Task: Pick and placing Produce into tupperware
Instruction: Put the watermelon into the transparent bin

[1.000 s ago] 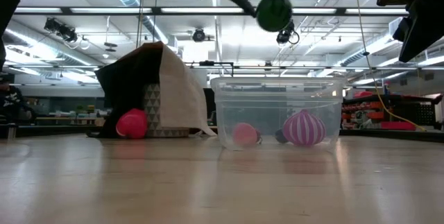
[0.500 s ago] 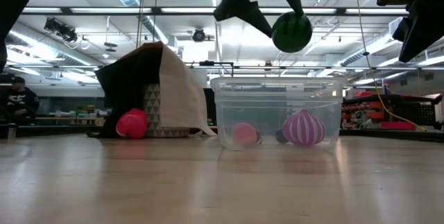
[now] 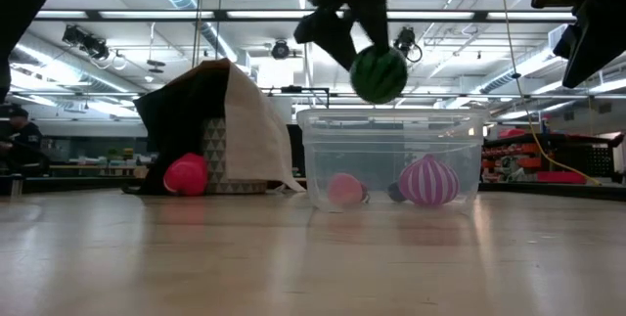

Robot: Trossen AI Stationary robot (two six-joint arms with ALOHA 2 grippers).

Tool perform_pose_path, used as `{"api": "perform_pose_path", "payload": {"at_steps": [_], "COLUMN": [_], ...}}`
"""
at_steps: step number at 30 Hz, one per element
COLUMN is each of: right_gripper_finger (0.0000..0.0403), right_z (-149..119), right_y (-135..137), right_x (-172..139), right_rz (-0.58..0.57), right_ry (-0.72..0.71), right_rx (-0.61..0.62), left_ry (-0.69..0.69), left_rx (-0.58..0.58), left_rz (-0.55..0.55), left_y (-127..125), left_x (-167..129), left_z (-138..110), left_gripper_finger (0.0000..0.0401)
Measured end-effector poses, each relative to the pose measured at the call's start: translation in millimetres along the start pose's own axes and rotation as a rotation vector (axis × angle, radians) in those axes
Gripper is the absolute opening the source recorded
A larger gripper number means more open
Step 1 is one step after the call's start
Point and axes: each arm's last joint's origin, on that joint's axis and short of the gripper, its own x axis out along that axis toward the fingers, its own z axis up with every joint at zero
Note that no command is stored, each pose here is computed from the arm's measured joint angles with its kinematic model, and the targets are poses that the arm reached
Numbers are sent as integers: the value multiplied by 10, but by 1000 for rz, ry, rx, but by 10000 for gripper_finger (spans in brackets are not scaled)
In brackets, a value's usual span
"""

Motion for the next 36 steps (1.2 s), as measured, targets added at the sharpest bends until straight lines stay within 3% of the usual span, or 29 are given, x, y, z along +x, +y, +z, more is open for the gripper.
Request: {"api": "perform_pose_path", "payload": {"at_steps": [3, 16, 36], "right_gripper_finger": [41, 41, 41], "right_z": [0, 1, 1], "right_y": [0, 1, 1], "right_x": [0, -1, 1], "right_rz": [0, 1, 0], "right_ry": [0, 0, 0], "right_rx": [1, 11, 16], "left_ry": [81, 157, 148], "left_rx": [39, 262, 361], "left_rz": [34, 41, 82], "left_y": [35, -16, -34], "left_x": [33, 258, 304], "left_z": [-74, -142, -146], "left_gripper_finger": [271, 271, 272]}}
